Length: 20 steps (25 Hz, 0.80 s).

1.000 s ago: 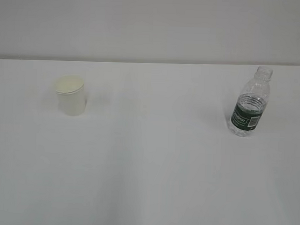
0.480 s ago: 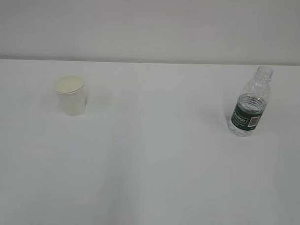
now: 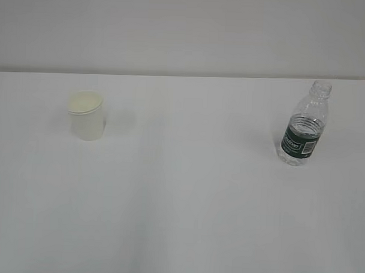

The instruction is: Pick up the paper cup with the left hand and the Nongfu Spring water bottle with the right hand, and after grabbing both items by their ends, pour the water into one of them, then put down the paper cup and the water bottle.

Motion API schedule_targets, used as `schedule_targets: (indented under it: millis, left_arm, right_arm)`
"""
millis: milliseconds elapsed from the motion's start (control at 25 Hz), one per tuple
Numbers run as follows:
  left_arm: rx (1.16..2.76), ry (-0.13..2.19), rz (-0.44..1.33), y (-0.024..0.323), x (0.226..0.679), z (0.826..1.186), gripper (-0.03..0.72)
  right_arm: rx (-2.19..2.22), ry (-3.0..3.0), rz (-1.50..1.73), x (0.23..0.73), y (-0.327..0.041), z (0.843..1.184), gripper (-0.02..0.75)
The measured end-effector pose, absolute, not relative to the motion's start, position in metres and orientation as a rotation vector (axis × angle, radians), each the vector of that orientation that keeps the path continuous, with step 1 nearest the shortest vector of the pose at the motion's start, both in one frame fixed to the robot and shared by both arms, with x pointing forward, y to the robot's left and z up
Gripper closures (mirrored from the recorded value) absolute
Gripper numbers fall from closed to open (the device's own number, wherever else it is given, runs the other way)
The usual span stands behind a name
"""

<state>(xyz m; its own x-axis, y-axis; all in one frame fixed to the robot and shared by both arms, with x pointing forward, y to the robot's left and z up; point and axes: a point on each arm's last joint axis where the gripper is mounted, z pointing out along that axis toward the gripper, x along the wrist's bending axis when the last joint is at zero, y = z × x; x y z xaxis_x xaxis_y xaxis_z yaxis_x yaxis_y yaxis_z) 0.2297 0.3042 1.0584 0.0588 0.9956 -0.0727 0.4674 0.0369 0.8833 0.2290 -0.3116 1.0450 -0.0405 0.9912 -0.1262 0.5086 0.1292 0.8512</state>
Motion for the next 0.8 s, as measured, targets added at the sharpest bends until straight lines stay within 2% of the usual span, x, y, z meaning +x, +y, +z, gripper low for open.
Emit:
schedule_targets:
  millis: [400,800]
  left_arm:
    - [1.539,1.515,0.845,0.304,0.231,1.061,0.112]
    - [1.655,1.627,0.738,0.3,0.259,1.06,0.113]
  right_arm:
    - [1.467,1.644,0.849,0.227,-0.31,1.051,0.219]
    - [1.514,1.709,0.81,0.245,-0.307,1.074,0.219]
